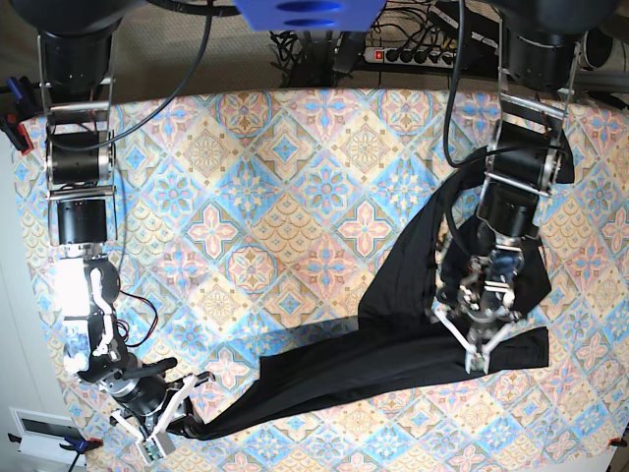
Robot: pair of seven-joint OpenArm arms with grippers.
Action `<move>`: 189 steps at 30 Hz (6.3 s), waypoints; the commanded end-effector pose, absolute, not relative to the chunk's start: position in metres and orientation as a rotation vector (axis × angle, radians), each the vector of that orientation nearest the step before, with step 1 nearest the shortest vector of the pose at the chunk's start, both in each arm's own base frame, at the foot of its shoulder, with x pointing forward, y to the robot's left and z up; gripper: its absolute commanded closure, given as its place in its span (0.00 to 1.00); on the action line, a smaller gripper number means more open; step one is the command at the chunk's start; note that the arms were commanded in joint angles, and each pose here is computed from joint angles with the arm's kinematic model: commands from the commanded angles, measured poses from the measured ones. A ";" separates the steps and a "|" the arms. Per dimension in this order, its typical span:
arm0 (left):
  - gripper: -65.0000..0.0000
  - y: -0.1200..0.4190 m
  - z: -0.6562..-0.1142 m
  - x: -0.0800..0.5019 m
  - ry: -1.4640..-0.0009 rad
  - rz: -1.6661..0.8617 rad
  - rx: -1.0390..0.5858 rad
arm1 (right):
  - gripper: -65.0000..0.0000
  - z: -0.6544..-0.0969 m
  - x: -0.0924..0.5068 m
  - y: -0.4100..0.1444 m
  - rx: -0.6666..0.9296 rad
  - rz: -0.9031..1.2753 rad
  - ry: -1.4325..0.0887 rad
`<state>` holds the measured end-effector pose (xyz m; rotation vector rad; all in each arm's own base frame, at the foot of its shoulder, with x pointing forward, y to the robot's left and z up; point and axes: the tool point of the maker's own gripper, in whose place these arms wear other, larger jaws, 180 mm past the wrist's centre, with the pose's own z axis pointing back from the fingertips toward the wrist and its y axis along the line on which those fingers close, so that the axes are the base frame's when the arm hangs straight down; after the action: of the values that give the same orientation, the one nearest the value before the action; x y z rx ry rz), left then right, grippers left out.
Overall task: Layout the t-shirt on the table in an organized manner, then fold the t-shirt properly
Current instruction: 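Swing the lifted shirt across the table with both grippers, then lay the shirt down and release it from both grippers, then grasp the shirt edges again with both grippers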
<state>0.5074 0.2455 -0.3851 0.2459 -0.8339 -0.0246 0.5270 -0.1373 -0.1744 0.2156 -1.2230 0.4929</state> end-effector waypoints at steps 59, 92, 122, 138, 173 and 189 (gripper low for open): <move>1.00 0.295 -0.404 0.430 -0.699 -0.044 0.299 | 1.00 -0.160 0.394 -0.218 0.304 0.358 -1.339; 1.00 0.217 -0.287 0.473 -0.942 0.092 0.017 | 1.00 -0.184 0.335 -0.176 0.444 0.423 -1.257; 0.64 0.126 -0.310 0.531 -0.960 0.176 -0.167 | 1.00 -0.363 0.157 -0.186 0.331 0.649 -0.353; 0.63 0.130 -0.377 0.510 -0.827 0.211 -0.131 | 0.73 -0.369 0.191 -0.209 0.059 0.775 -0.366; 1.00 0.308 -0.401 0.264 -0.643 0.345 -0.016 | 0.73 -0.300 0.386 -0.103 0.272 0.712 -0.836; 0.76 0.314 -0.415 0.256 -0.588 0.427 -0.076 | 0.73 -0.319 0.387 0.032 0.518 0.844 -0.774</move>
<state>0.2567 0.3059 -0.4200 -0.0962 -0.5956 0.4323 0.3767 0.0361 -0.3312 0.5281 -0.7352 0.8453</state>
